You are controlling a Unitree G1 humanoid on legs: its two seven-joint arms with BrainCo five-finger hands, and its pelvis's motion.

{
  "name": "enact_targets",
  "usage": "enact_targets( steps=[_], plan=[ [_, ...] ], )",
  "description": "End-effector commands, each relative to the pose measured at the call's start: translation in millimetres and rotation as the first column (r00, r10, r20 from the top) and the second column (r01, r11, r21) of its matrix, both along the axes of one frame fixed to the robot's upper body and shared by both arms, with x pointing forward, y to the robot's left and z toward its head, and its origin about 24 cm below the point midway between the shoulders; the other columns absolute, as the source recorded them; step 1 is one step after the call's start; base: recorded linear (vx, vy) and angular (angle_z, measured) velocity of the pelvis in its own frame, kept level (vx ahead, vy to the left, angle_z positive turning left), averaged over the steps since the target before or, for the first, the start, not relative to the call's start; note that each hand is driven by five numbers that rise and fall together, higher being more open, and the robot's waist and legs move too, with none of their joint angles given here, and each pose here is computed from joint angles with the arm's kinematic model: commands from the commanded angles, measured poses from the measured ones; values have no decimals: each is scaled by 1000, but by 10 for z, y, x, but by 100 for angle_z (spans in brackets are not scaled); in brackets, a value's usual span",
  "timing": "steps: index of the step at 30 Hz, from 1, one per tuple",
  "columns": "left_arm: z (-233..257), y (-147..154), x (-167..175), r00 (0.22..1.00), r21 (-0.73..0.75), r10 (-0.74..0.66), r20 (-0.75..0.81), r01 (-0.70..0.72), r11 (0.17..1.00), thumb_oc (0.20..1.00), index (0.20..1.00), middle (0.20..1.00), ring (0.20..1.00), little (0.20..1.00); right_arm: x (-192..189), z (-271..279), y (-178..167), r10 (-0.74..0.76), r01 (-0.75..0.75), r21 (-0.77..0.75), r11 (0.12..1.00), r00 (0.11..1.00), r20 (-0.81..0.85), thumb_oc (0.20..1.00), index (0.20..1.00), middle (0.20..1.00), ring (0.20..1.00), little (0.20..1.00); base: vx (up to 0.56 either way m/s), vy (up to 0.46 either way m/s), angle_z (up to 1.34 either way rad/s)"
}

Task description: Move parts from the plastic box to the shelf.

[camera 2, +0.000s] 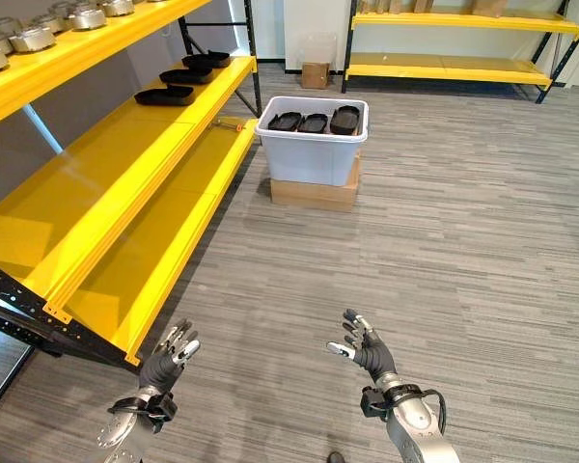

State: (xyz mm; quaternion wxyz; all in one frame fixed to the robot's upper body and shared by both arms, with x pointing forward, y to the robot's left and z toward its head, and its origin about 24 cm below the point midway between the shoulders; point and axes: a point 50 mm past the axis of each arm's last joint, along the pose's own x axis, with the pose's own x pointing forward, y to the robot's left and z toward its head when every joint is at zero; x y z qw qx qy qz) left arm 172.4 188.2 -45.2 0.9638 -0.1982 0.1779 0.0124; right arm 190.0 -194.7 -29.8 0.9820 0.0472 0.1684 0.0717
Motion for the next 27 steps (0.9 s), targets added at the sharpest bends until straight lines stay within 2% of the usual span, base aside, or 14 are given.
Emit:
enact_targets(
  steps=[1,27],
  plan=[
    [118,96,109,997,56,-17,77,13,998,1000,1000,1000,1000,1000,60,109,-15,2,-4,24,1000,997,72,1000,1000,1000,1000,1000,0,0,0],
    [149,99,123,995,75,-36,91,30,997,1000,1000,1000,1000,1000,82,113,-14,2,-4,32,999,997,76,1000,1000,1000,1000,1000,0,0,0]
  ],
)
